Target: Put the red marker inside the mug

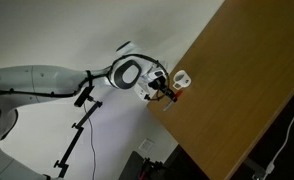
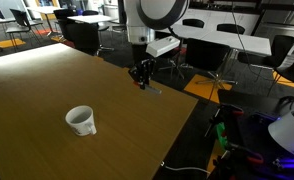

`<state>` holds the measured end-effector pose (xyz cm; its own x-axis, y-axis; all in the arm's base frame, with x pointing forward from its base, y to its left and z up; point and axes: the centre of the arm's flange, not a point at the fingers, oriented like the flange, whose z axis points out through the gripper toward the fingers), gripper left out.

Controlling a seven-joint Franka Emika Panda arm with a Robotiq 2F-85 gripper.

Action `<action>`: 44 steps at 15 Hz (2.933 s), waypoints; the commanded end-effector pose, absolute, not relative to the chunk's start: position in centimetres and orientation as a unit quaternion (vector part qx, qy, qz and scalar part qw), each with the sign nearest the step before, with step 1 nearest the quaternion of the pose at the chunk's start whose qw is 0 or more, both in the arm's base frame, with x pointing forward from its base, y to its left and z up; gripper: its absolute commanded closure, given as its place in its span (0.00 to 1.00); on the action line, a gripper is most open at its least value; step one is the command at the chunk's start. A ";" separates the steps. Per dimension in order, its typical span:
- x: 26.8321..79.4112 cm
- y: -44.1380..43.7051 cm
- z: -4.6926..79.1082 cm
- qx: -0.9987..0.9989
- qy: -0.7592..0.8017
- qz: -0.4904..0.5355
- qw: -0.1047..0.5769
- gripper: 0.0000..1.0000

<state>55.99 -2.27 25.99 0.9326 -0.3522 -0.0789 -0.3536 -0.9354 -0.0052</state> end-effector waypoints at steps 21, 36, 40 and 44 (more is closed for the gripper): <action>57.9 -5.3 28.2 -0.996 0.085 -0.021 0.002 0.94; 59.3 -7.4 29.6 -0.951 -0.271 -0.083 0.119 0.94; 59.3 -5.8 29.8 -0.931 -0.317 -0.094 0.154 0.94; 59.0 -5.7 29.1 -0.936 -0.310 -0.092 0.140 0.75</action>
<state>59.01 -5.69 29.13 0.7911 0.5539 0.2595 0.6055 -0.7693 -0.2039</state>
